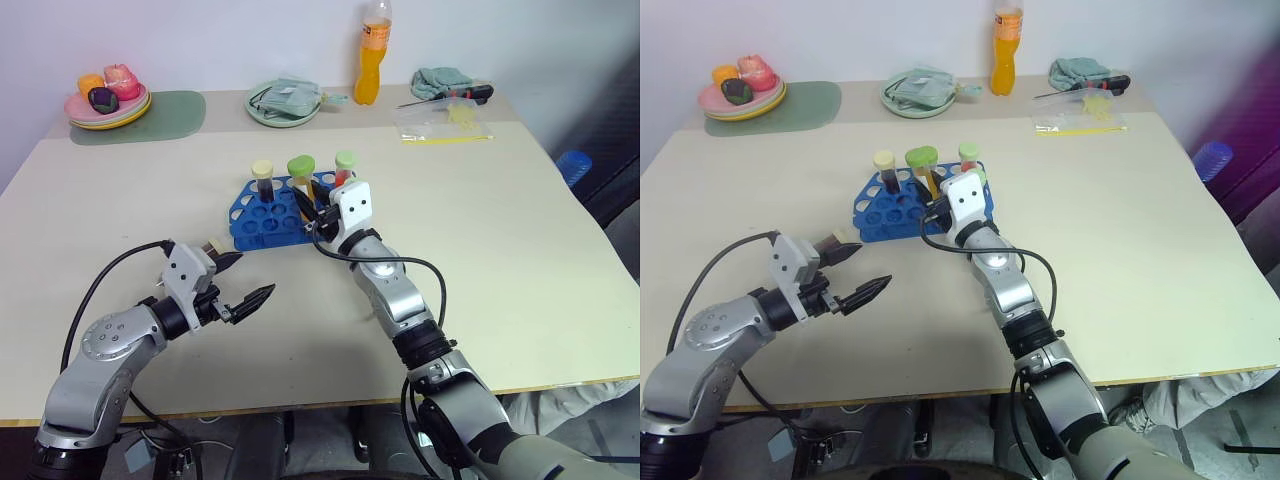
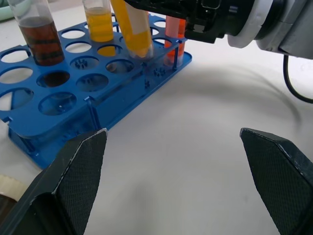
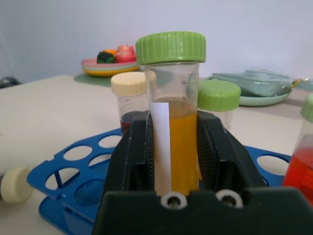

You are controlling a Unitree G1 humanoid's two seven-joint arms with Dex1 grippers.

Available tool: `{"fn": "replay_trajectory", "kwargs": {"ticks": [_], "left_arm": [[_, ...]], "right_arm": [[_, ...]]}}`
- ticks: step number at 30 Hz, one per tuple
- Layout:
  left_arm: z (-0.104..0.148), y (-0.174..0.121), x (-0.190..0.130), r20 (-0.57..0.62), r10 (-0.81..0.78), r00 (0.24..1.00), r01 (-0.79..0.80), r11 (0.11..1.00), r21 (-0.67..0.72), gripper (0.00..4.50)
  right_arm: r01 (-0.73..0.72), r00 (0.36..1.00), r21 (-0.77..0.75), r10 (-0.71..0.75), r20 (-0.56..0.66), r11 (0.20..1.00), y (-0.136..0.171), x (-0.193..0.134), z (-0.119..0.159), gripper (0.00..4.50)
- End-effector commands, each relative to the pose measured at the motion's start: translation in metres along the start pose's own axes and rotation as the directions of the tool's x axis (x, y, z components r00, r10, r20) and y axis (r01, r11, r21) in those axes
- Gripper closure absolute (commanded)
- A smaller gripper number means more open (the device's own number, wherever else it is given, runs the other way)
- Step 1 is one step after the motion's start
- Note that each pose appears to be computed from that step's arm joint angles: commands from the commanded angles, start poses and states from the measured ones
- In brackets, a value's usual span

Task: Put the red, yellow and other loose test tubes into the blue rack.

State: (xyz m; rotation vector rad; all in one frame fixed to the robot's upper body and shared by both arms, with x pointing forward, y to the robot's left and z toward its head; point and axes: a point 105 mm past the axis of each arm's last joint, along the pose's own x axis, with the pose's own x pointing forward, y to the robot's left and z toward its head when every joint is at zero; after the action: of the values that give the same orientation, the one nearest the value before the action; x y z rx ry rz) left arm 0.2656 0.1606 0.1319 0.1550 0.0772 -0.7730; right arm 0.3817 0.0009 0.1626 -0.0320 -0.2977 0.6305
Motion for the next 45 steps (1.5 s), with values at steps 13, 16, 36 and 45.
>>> {"fn": "replay_trajectory", "kwargs": {"ticks": [13,16,36,45], "left_arm": [[0.006,0.005,-0.007,0.020,0.015,1.000,-0.016,0.999,0.030,0.00],[0.006,0.012,-0.011,0.010,0.044,0.999,-0.044,0.999,0.024,0.00],[0.025,0.102,-0.004,-0.707,0.079,0.703,-0.042,0.997,0.071,0.00],[0.008,0.127,0.012,-0.844,0.043,0.534,0.071,0.993,0.095,0.00]], "right_arm": [[-0.008,0.992,0.034,0.004,0.126,0.999,0.002,-0.018,-0.005,2.28],[-0.004,0.985,-0.010,0.006,0.170,1.000,0.001,-0.015,0.012,0.74],[-0.599,0.801,-0.233,0.573,-0.174,0.766,0.024,-0.108,0.054,0.30],[-0.578,0.815,-0.230,0.539,-0.214,0.783,0.024,-0.116,0.051,0.30]]}}
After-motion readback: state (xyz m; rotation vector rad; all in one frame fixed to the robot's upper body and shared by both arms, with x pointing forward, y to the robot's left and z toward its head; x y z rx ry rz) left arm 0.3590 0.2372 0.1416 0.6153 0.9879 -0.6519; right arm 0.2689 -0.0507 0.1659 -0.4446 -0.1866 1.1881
